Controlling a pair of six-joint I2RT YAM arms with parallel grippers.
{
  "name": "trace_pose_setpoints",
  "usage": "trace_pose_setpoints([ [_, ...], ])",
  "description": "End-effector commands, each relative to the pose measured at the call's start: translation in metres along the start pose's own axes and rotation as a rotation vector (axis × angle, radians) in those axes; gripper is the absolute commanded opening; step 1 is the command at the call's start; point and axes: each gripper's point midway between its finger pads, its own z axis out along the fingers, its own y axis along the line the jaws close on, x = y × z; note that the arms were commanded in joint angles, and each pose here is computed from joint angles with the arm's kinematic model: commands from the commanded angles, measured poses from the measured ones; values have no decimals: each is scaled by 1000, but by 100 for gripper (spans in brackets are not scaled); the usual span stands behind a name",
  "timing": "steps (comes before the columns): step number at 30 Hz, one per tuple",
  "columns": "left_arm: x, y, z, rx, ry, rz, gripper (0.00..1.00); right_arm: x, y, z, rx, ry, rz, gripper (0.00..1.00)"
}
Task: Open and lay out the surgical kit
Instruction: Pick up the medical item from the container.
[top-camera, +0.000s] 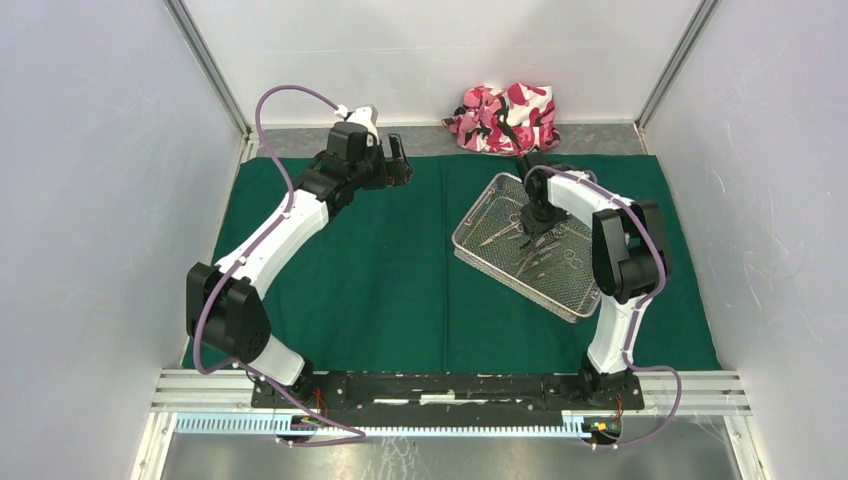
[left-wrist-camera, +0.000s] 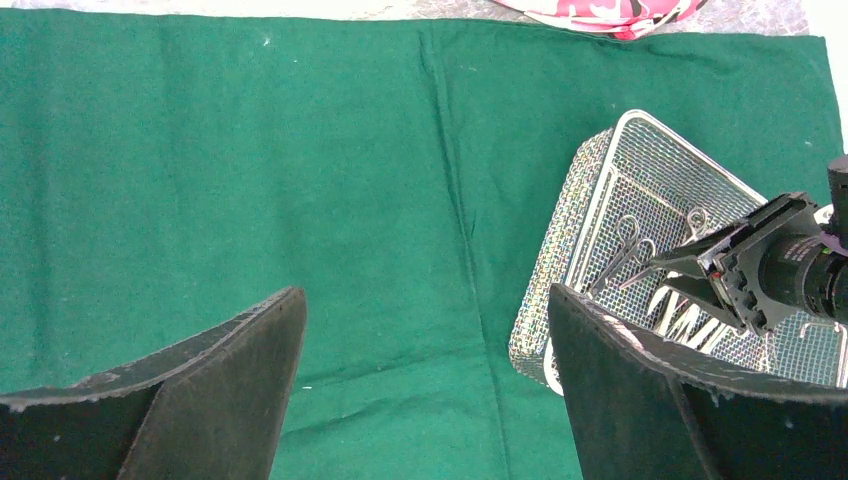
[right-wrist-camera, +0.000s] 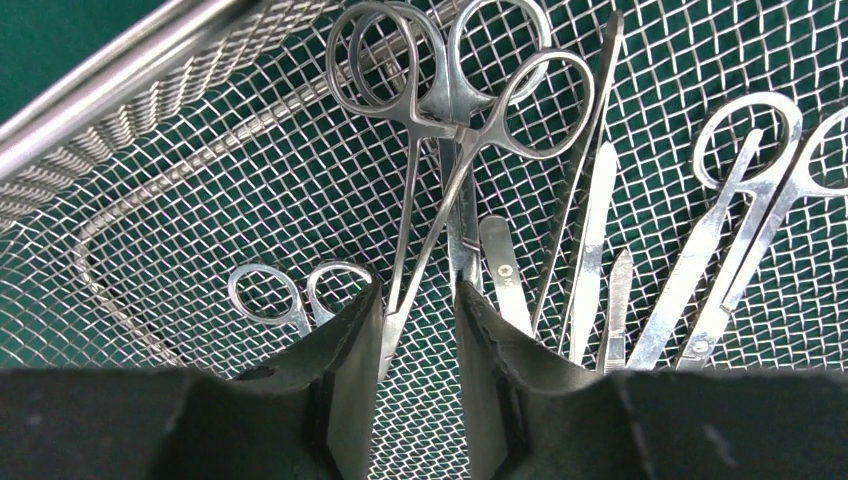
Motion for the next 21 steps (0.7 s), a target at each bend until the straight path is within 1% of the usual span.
trace_pose_setpoints([
  [1,-19,-9,-15,43,-70,41,96,-2,-15,16,118,-18,72,36],
  [4,-18,-9,-13,41,-66,43,95,-1,-21,20,176,0,81,25],
  [5,-18,-8,-13,41,-66,45,95,0,-22,21,191,3,82,23],
  [11,-17,-8,-13,41,-66,46,96,7,-39,29,271,37,70,21],
  [12,-17,-8,-13,41,-67,48,95,7,-43,30,285,36,65,22],
  [16,-18,-8,-13,40,-69,50,95,8,-50,34,301,32,47,34],
  [17,-18,-7,-13,39,-69,49,95,10,-53,36,300,36,41,35],
  [18,-18,-7,-13,39,-69,49,95,12,-53,37,297,41,40,34],
  [21,-19,-5,-13,35,-70,50,95,15,-55,38,293,51,36,18],
])
